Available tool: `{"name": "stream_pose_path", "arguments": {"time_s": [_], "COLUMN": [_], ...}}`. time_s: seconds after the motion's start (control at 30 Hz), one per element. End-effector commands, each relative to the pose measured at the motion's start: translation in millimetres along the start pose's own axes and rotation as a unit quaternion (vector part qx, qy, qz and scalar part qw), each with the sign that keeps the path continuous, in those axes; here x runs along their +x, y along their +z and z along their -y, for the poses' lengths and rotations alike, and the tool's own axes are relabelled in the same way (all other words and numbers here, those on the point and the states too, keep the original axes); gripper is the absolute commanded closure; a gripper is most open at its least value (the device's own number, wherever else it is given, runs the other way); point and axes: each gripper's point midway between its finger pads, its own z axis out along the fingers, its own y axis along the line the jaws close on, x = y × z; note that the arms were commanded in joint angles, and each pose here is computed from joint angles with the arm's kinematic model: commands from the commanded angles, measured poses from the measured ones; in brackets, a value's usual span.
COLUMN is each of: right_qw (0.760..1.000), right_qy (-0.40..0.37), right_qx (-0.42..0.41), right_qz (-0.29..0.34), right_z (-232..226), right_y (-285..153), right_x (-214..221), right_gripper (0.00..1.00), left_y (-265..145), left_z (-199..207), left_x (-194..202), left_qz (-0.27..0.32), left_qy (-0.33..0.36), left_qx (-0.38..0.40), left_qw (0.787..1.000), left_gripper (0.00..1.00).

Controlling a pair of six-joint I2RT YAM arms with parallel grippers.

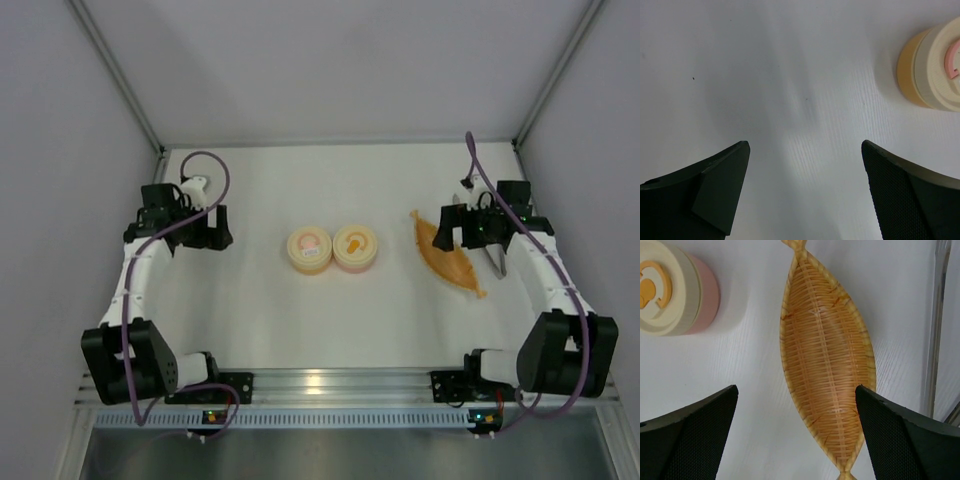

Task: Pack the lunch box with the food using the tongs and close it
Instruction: Reset both arms

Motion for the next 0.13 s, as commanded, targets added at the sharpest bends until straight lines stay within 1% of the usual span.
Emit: {"name": "stream_pose_path", "arguments": {"time_s": [0.0, 0.1], "right_qw": [0.998, 0.997], "right_qy": [-0.034, -0.036], "right_qx": [0.024, 0.028], "right_qz": [0.056, 0.060], "right_z": [7.0, 7.3], "right_y": [-7.5, -9.4], "right_x": [-26.7, -25.2], "right_gripper": [0.01, 0.01], "left_y": [-6.4, -7.0], "left_z": [-5.5, -5.1], "left_x": [-15.3, -14.1], "left_qz": [0.044, 0.042], "left_qy": [0.029, 0.023], "left_qx": [-0.020, -0.021], "left_qw": [0.998, 0.999], "left_gripper": [0.02, 0.02]}}
